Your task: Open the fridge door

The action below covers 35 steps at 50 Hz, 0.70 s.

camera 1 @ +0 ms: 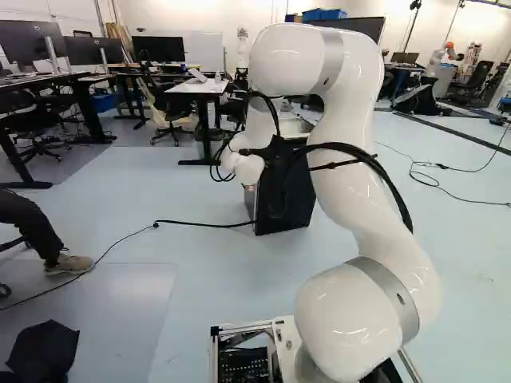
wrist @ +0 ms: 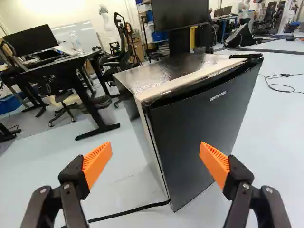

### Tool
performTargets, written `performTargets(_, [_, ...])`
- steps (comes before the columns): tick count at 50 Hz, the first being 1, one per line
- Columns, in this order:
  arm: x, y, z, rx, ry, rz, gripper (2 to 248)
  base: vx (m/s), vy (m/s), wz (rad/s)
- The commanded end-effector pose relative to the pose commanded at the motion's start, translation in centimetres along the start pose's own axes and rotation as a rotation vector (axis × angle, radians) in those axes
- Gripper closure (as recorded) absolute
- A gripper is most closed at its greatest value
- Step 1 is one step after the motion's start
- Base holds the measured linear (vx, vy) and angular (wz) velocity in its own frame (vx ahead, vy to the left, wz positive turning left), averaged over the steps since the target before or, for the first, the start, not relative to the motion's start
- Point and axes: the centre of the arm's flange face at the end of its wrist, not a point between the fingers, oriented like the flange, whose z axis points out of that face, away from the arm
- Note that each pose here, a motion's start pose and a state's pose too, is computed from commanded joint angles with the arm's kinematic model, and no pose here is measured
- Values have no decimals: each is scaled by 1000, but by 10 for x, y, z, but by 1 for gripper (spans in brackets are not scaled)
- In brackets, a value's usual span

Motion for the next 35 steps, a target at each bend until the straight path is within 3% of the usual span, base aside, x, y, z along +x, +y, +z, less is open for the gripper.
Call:
performTargets(18, [-19,-3,16,-61,31,20,3,0,0,0])
performTargets(35, [-20,-11,28,-106,82,50,3,0,0,0])
